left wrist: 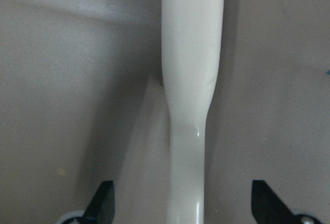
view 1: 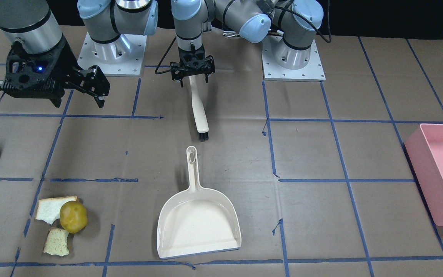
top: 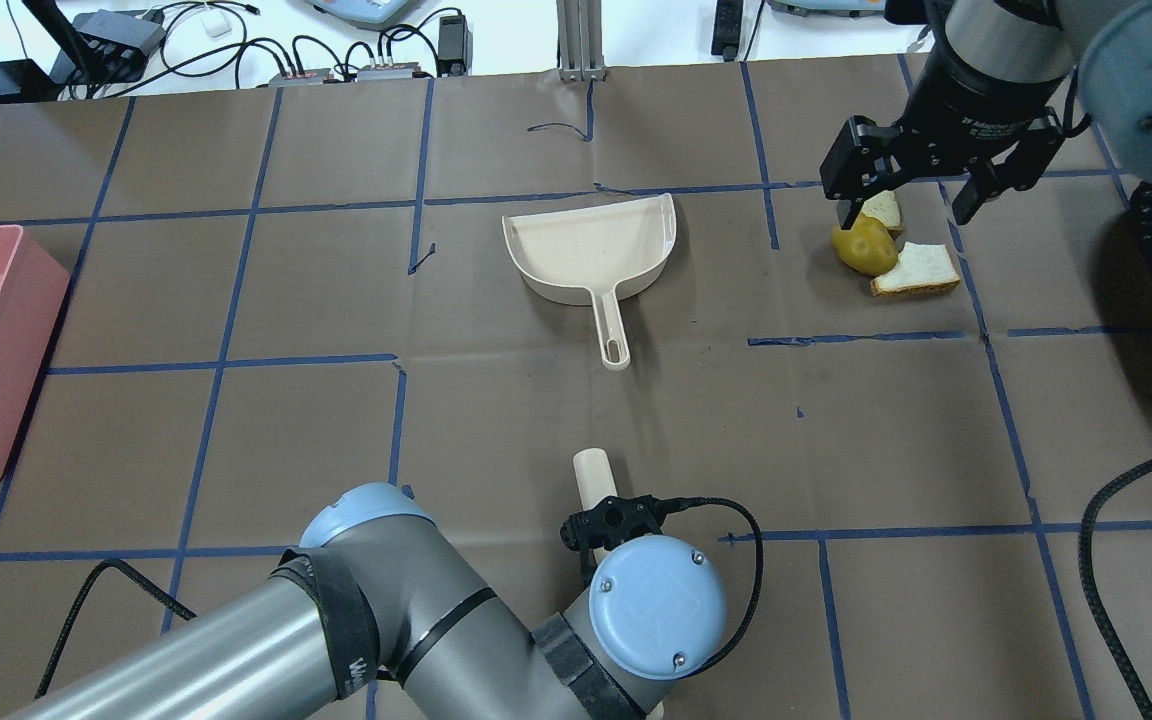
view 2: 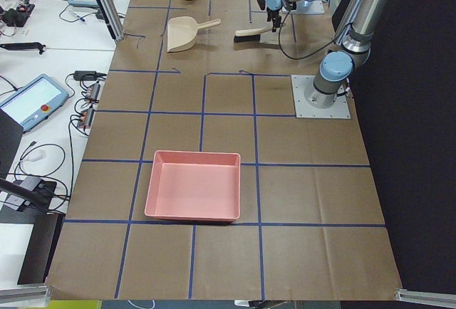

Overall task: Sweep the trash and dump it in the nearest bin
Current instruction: 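Lower the left gripper onto the brush handle nearer the robot, then close the left gripper on the brush handle and lift it, then carry the brush farther from the robot with the left gripper, then move the right gripper to the dustpan handle and grasp it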

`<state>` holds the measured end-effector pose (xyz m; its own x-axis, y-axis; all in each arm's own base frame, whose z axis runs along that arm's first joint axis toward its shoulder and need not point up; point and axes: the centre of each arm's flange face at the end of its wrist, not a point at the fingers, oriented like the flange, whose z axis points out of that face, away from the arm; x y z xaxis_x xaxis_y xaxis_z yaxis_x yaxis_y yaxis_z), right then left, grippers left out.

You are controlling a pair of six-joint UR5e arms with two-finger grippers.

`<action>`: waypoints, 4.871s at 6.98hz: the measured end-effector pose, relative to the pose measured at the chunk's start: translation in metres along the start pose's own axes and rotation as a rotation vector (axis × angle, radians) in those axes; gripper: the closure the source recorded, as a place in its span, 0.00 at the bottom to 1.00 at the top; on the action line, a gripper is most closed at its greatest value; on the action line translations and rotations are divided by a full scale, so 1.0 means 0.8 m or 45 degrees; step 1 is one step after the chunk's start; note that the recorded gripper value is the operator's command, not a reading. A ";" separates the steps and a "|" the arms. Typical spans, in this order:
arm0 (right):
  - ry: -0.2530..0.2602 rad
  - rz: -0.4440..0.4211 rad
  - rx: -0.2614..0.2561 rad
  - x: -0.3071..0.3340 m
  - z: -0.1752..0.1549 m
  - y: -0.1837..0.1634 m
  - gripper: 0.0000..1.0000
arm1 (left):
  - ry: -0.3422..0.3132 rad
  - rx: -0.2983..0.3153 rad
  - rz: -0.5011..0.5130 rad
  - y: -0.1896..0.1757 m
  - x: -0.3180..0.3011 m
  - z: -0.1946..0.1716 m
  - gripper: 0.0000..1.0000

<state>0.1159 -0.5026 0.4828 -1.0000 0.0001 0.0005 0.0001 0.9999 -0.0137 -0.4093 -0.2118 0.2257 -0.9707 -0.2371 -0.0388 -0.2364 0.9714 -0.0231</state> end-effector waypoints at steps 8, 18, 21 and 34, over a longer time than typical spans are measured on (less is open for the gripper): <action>0.000 0.000 0.000 0.000 0.000 0.000 0.00 | 0.033 -0.108 -0.036 0.015 0.006 0.014 0.67; 0.000 0.000 0.000 0.000 0.000 0.000 0.00 | 0.129 0.085 0.325 -0.013 -0.036 -0.078 1.00; 0.001 -0.001 0.003 0.000 0.000 -0.001 0.00 | 0.078 0.048 0.213 -0.057 -0.079 -0.106 1.00; -0.017 -0.019 -0.058 -0.150 0.077 -0.070 0.00 | -0.030 -0.161 0.319 -0.357 -0.236 -0.267 1.00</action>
<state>0.2355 -0.5594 0.4217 -0.9998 -0.0146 -0.0130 -0.0150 0.9994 0.0317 -0.1678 -0.4419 0.4526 -0.9987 0.0122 -0.0504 0.0063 0.9933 0.1152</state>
